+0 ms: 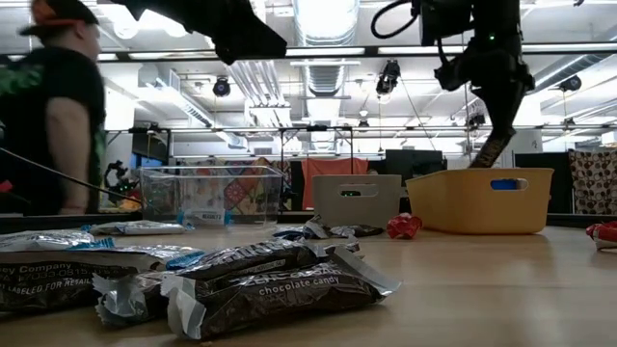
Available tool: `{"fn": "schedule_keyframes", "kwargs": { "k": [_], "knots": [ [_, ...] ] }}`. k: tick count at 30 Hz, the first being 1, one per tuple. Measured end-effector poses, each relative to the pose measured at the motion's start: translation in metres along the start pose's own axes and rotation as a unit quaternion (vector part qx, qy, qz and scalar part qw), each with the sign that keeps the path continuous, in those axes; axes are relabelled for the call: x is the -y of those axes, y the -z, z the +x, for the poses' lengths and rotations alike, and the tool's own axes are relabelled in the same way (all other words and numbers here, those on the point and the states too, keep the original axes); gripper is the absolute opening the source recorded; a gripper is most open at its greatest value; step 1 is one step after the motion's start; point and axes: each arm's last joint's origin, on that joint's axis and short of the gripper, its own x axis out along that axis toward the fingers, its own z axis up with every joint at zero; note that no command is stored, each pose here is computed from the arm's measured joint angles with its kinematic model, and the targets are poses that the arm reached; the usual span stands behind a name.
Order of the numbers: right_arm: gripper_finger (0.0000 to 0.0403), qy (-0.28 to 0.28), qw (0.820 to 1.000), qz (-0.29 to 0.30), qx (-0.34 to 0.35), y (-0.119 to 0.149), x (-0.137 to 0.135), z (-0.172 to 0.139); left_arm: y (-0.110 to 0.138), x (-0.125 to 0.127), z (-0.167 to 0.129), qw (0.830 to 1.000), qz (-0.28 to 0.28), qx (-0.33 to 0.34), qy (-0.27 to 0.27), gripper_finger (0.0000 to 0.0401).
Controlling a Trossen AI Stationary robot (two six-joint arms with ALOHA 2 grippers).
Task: Organize candy in baskets
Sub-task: Put the brown chocolate into the yellow bin
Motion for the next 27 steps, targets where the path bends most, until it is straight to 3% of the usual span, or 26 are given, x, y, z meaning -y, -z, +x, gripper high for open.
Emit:
{"fn": "schedule_keyframes", "kwargs": {
  "k": [8,15,27],
  "knots": [
    [0.0013,-0.036,0.996,-0.024,0.074,-0.013,-0.009,0.01,0.013,0.01,-0.002,0.994,-0.041,-0.069,0.067,0.0076],
    [0.0013,-0.041,0.995,-0.031,0.088,-0.015,-0.01,0.014,0.012,0.029,-0.003,0.991,-0.052,-0.073,0.099,0.0076],
    [0.0013,0.024,0.992,0.06,0.11,-0.012,-0.007,0.03,0.015,0.055,0.0,0.986,-0.048,-0.083,0.133,0.0076]
  ]
}}
